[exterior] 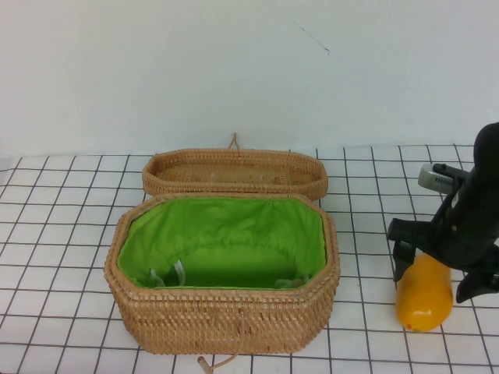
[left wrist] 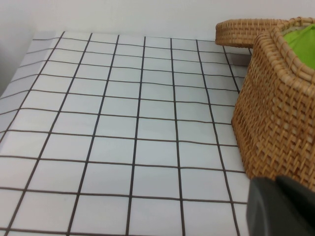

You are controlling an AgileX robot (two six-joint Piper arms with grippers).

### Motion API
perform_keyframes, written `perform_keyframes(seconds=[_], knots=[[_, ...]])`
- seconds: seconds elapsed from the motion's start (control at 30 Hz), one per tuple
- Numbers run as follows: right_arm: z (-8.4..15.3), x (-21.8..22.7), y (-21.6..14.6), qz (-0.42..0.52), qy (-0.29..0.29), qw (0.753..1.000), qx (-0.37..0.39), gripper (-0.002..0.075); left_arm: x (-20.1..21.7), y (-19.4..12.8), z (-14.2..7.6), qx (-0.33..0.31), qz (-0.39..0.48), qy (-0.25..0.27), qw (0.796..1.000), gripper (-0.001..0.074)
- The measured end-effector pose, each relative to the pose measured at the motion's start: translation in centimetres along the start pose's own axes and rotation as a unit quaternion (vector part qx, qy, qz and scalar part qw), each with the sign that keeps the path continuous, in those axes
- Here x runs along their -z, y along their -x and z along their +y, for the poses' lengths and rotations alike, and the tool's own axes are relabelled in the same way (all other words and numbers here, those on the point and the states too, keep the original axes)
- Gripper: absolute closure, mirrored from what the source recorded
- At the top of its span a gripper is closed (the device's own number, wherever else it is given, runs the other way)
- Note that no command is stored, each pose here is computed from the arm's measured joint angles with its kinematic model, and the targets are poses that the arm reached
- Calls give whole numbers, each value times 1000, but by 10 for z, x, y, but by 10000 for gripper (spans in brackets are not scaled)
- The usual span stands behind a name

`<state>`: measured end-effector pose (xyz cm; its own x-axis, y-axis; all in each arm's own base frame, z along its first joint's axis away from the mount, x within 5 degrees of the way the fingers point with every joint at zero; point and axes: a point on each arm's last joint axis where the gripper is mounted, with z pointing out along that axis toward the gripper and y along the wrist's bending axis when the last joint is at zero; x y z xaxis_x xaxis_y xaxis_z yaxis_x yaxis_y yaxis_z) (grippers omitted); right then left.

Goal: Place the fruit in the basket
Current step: Pick up the mango on the table

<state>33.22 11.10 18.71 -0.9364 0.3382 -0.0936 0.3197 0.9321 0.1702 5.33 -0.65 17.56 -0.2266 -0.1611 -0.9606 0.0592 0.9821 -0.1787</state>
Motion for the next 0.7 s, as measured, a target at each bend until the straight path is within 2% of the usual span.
perform_keyframes(seconds=[0.43, 0.5, 0.6, 0.7], knots=[[-1, -13, 1, 11, -12, 1000, 22, 36, 0, 0, 0, 0, 0, 0, 1000, 734], [-1, -14, 2, 8, -10, 1000, 19, 67, 0, 0, 0, 0, 0, 0, 1000, 734], [-1, -14, 2, 8, -10, 1000, 23, 162, 0, 0, 0, 0, 0, 0, 1000, 734], [-1, -13, 1, 12, -13, 1000, 18, 195, 0, 0, 0, 0, 0, 0, 1000, 734]])
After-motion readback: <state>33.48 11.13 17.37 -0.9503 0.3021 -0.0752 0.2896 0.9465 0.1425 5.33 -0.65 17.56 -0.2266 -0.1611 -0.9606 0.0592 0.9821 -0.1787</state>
